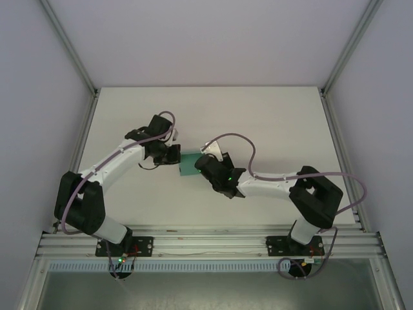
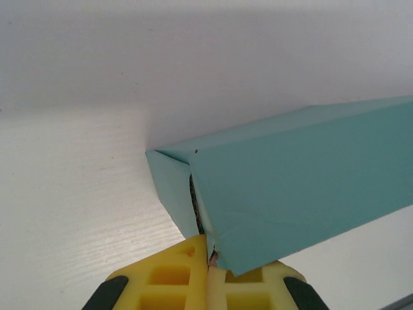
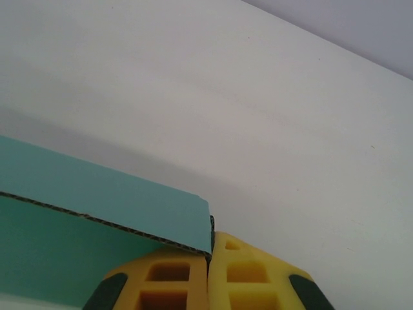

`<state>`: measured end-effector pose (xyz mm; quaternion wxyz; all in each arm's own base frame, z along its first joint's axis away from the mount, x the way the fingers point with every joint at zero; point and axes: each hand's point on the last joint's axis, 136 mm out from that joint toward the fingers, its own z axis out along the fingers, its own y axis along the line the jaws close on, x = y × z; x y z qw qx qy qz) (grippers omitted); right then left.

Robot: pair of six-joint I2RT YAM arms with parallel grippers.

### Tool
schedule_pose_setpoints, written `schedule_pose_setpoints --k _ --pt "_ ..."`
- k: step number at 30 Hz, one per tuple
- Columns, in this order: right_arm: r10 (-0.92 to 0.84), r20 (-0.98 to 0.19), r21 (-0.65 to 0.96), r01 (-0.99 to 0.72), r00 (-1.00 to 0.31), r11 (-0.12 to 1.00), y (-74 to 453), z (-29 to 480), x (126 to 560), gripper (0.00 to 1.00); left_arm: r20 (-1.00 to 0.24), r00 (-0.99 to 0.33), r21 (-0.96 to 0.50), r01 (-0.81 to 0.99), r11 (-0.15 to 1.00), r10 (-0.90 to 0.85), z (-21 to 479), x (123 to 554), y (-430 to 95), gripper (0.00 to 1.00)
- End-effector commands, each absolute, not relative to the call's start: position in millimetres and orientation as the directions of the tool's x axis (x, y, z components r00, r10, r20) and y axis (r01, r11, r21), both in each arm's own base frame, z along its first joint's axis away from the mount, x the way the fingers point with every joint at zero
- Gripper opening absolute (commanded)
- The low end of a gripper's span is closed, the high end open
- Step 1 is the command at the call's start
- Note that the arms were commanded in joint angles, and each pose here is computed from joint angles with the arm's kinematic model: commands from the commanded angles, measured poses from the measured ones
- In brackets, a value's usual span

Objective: Assemble paper box

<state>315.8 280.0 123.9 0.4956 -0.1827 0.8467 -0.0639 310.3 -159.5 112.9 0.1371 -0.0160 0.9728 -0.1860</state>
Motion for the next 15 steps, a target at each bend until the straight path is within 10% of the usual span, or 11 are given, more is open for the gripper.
schedule_pose_setpoints --k 1,15 --pt "-0.489 -0.698 -0.335 -0.366 -0.523 0.869 267 89 297 0.16 -0.108 -0.991 -0.243 -0.045 0.969 -0.073 59 277 -142 0.0" --pt "-0.209 -0.834 0.042 -0.437 -0.51 0.899 281 171 316 0.62 -0.139 -0.989 -0.282 -0.01 0.959 -0.052 62 287 -154 0.0"
